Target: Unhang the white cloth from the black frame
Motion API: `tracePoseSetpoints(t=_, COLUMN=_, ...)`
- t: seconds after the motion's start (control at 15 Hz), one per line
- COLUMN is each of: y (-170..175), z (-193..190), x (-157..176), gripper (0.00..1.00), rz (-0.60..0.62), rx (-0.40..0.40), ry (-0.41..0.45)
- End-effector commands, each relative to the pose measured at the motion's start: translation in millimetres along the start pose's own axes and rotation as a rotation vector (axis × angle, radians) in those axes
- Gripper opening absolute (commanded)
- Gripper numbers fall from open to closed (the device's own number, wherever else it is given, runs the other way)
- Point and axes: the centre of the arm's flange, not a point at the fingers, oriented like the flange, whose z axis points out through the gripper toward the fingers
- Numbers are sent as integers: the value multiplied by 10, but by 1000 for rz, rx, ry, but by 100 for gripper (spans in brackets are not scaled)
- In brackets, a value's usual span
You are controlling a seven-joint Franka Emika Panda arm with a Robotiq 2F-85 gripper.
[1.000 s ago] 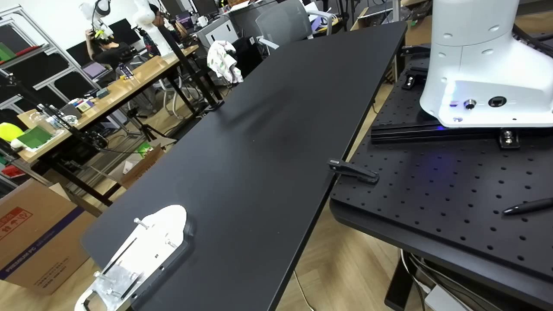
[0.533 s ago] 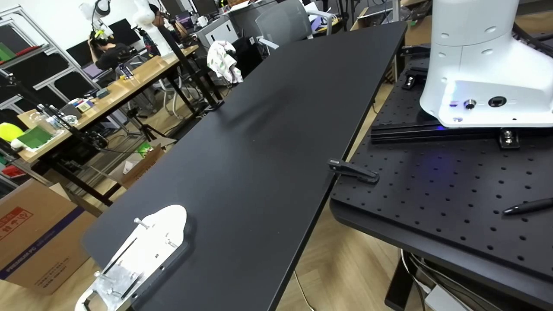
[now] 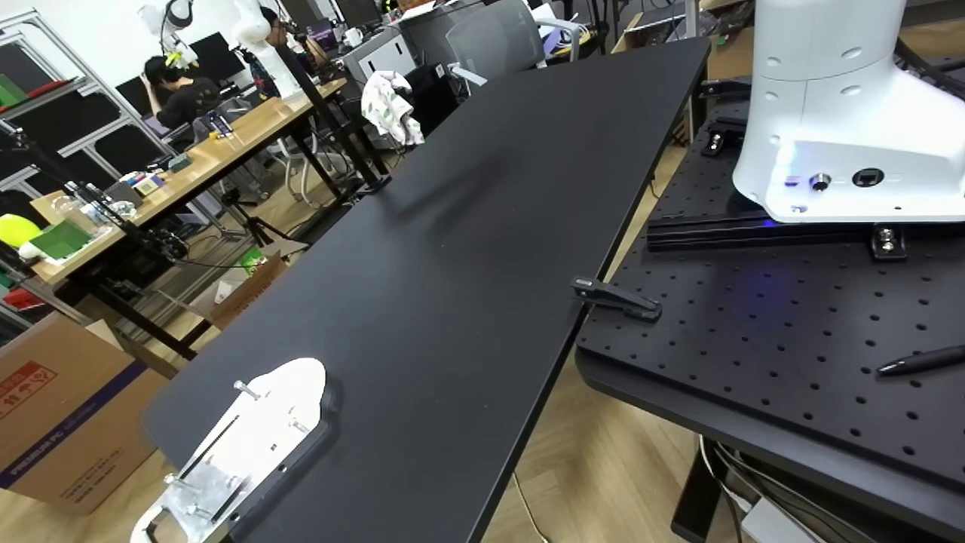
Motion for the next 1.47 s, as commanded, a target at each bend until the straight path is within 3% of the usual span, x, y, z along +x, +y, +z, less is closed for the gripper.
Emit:
tracePoseSetpoints(t=0.0, y=-13, z=24, x=118, gripper=100, rz=70, rx=63, ry=61)
tracePoseSetpoints(t=0.33, y=26, z=61, x=720, gripper=100, rz=256, rx=223, ry=234)
tracePoseSetpoints(t=0.67, y=55, z=162, x=1421, gripper=100, rz=377, rx=266, ry=393)
tracePoseSetpoints(t=1.0, y=-56, z=405, x=1948, gripper=100, rz=368, rx=300, ry=356)
tracePoseSetpoints(t=1.33, y=-312, z=571, x=2247, gripper=100, rz=332, rx=300, ry=330)
tracePoseSetpoints(t=1.4, y=-361, z=573, x=2291, gripper=75, rz=325, rx=299, ry=331)
